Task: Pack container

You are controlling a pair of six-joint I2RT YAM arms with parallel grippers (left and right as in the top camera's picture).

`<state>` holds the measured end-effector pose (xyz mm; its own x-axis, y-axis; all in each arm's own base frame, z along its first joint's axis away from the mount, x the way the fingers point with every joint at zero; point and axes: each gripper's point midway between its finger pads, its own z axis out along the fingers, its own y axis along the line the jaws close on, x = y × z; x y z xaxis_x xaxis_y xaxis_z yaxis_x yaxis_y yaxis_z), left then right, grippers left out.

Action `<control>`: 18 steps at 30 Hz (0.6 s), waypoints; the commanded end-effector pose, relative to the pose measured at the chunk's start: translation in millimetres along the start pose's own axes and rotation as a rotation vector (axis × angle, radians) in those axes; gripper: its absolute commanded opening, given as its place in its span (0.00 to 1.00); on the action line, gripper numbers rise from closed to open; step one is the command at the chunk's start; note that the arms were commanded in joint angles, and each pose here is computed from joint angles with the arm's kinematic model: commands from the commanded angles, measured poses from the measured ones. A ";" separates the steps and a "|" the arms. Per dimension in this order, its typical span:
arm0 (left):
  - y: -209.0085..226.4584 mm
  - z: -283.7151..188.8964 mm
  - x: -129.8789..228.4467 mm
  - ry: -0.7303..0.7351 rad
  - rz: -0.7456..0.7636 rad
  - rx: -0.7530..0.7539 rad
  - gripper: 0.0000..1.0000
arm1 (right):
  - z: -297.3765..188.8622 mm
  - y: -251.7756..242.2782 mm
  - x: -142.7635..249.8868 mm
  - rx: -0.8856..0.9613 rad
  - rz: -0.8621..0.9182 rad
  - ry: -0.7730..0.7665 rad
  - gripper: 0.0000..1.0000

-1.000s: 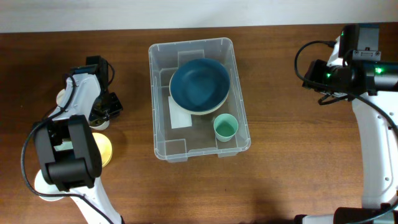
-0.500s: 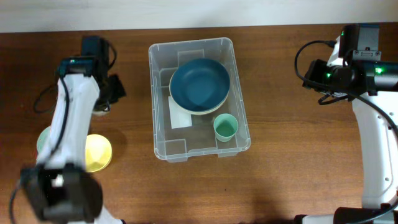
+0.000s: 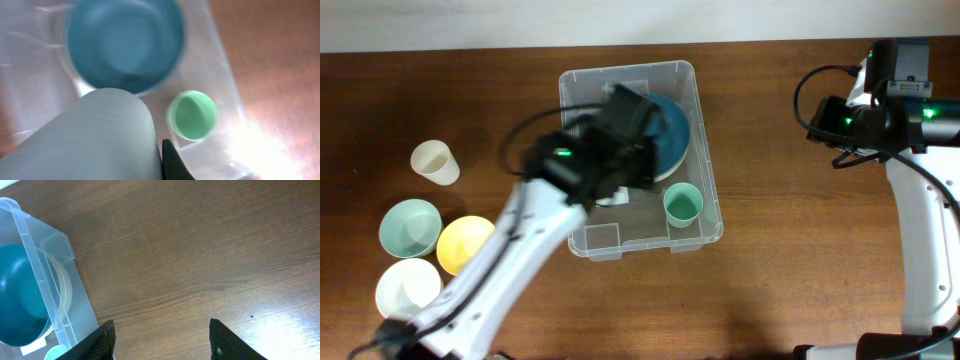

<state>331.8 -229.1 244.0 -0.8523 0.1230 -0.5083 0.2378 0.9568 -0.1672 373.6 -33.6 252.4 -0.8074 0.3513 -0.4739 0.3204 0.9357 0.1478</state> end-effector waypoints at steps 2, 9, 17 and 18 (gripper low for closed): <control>-54.8 43.1 32.9 0.126 0.084 0.083 0.01 | 1.7 -5.0 -0.3 0.022 -0.006 -0.001 0.56; -86.5 87.5 60.8 0.244 0.121 0.151 0.01 | 1.7 -5.0 -0.3 0.022 -0.006 -0.001 0.56; -87.3 99.9 68.6 0.282 0.121 0.150 0.72 | 1.7 -5.0 -0.4 0.022 -0.007 -0.002 0.56; -87.4 99.4 68.3 0.281 0.120 0.150 0.74 | 1.7 -5.0 -0.4 0.022 -0.007 -0.002 0.56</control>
<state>301.4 -327.4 139.6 -0.9008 0.3223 -0.2910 0.3933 0.8896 -0.2321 373.4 -34.7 252.4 -0.8079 0.3481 -0.4756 0.3208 0.9367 0.1406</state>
